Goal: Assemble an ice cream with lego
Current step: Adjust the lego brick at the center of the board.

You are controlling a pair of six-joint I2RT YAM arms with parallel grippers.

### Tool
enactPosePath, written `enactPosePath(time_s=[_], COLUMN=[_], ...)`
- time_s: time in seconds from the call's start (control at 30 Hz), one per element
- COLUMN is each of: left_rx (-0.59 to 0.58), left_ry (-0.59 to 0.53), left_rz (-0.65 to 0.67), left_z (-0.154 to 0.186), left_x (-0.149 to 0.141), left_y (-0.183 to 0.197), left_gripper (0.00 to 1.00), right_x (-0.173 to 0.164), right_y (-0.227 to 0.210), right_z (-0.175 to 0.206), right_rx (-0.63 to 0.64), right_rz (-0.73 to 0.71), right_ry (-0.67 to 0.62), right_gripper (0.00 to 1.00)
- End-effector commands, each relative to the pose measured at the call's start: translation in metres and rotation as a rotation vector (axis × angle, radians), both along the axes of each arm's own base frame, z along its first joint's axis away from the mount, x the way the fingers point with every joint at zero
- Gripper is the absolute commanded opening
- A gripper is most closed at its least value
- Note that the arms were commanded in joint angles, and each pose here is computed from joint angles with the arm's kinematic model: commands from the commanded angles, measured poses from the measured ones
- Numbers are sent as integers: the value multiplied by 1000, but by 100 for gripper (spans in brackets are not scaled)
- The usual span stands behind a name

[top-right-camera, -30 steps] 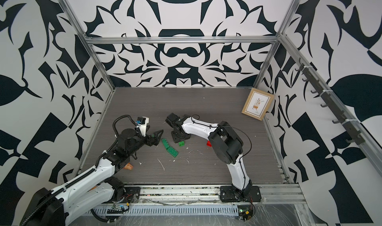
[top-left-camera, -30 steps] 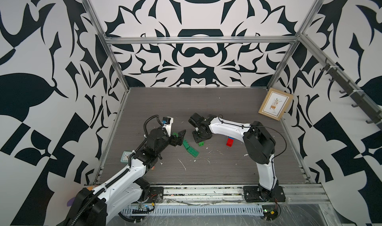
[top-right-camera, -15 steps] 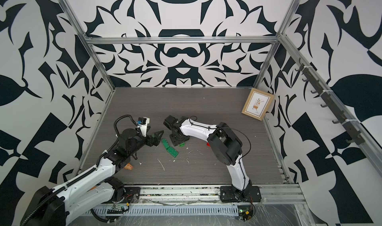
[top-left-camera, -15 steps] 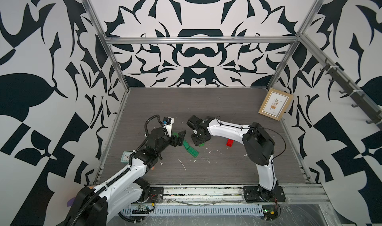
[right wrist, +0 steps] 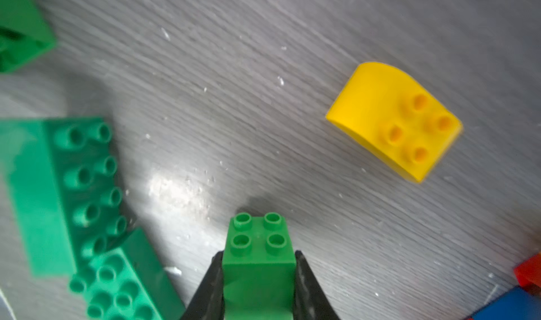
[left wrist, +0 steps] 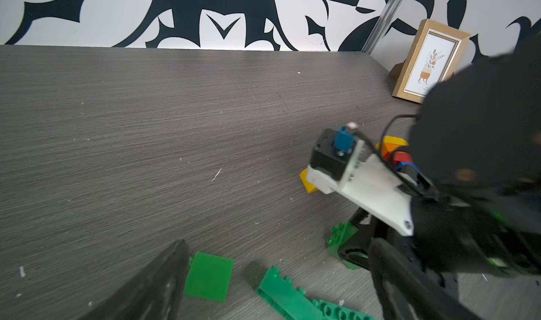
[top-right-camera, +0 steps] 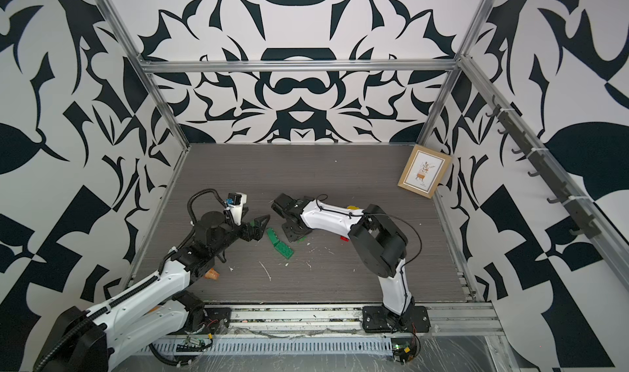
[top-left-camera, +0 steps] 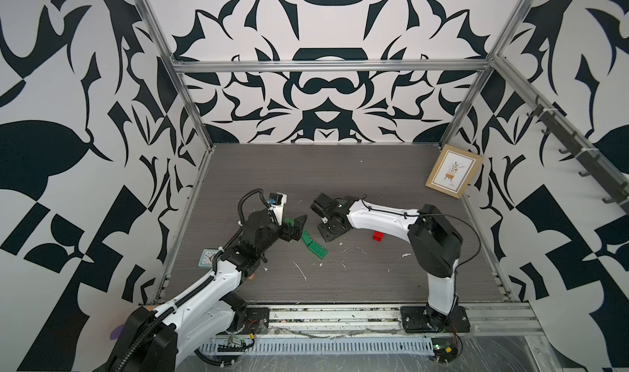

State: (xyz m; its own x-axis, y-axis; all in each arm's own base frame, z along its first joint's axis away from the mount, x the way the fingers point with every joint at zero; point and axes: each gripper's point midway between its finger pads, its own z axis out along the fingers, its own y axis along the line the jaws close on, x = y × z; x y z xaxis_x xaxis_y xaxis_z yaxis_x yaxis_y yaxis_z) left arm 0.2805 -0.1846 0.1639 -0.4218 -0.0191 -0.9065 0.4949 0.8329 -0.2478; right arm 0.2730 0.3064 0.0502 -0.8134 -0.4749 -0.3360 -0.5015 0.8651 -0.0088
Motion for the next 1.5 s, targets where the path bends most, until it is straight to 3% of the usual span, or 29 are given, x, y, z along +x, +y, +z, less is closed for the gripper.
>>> enactPosePath(time_s=[0.0,0.13,0.43,0.83,1.33,1.47], left_rx=[-32,-39,-22,-15,-4,-3], left_ry=[-34,-52,-75,-45,-45,-46], left_rz=[-25,-41,-50,-73,-64,-64], left_z=[14,18,13,2,0,0], left_x=[0,-3,-3,2,4,3], left_y=[-6,-7,-7,-15,-13,-13], left_gripper=[99,99,99,99,99,99], right_x=[13,6,-2,-5,-16,-15], right_y=[7,2,18,5,-20,-21], right_z=[58,74,53,18,-6,-4], right_rx=[232,446,652,632,578,570], right_rz=[13,71,163,171,159,156], right_ry=[-265,-477,-604,-665,-673,-676], right_gripper=[13,12,14,16,53,58])
